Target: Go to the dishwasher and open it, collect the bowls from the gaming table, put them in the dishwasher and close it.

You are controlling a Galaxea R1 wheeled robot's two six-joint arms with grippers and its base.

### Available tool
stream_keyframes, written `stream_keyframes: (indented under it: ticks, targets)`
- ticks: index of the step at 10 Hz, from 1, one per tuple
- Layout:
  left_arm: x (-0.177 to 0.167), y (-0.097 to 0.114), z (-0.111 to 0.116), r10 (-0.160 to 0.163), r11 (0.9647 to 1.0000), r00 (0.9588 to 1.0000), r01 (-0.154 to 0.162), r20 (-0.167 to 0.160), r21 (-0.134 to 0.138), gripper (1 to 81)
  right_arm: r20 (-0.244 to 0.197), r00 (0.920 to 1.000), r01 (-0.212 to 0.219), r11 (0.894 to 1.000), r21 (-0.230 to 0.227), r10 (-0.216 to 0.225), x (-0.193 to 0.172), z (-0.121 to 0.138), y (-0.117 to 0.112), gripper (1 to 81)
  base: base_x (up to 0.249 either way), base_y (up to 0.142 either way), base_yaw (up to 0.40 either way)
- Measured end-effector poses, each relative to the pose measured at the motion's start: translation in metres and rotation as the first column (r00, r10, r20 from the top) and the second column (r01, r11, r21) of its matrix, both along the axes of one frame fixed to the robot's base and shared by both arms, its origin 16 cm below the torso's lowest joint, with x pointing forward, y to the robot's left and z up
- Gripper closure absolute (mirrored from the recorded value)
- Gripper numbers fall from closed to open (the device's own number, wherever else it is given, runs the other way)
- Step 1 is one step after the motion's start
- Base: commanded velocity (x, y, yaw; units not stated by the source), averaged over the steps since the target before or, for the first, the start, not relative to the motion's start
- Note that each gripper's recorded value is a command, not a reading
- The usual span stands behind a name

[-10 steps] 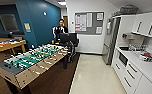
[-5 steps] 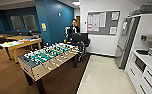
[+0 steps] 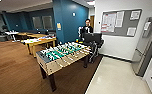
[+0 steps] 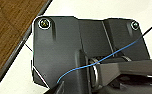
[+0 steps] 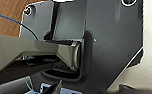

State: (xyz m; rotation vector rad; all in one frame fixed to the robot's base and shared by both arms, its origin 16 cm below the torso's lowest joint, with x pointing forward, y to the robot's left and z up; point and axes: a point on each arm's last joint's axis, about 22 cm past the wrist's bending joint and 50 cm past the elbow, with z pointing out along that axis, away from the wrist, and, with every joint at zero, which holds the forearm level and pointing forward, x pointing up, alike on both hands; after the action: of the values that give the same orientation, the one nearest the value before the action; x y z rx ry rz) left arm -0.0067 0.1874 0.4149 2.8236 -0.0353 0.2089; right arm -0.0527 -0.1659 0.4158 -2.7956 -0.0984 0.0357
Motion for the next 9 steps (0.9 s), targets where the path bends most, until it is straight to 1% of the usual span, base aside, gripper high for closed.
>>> stream_keyframes:
  ticks: [1,3,8,9]
  targets:
    - [-0.005,-0.003,0.000,-0.002,1.0000,0.9999,0.002,-0.011,-0.002,1.0,0.010,0.9999,0.003,1.000,0.001,-0.003,0.004,0.000,0.000,1.0,0.000,0.000,0.362]
    - [-0.004,-0.002,0.000,-0.002,1.0000,1.0000,0.002,-0.009,-0.002,1.0,0.010,1.0000,0.001,1.000,0.001,-0.001,0.004,0.000,0.000,1.0,0.000,0.000,0.362]
    - [-0.003,-0.002,0.000,-0.002,1.0000,1.0000,0.002,-0.009,-0.001,1.0,0.014,0.9999,-0.003,1.000,0.013,0.002,0.008,0.001,0.010,1.0,0.000,0.000,0.362]
    - [-0.001,-0.005,0.000,-0.002,1.0000,1.0000,0.002,-0.005,-0.005,1.0,0.011,0.9999,-0.004,1.000,0.009,0.004,0.005,0.001,0.009,1.0,0.000,0.000,0.362]
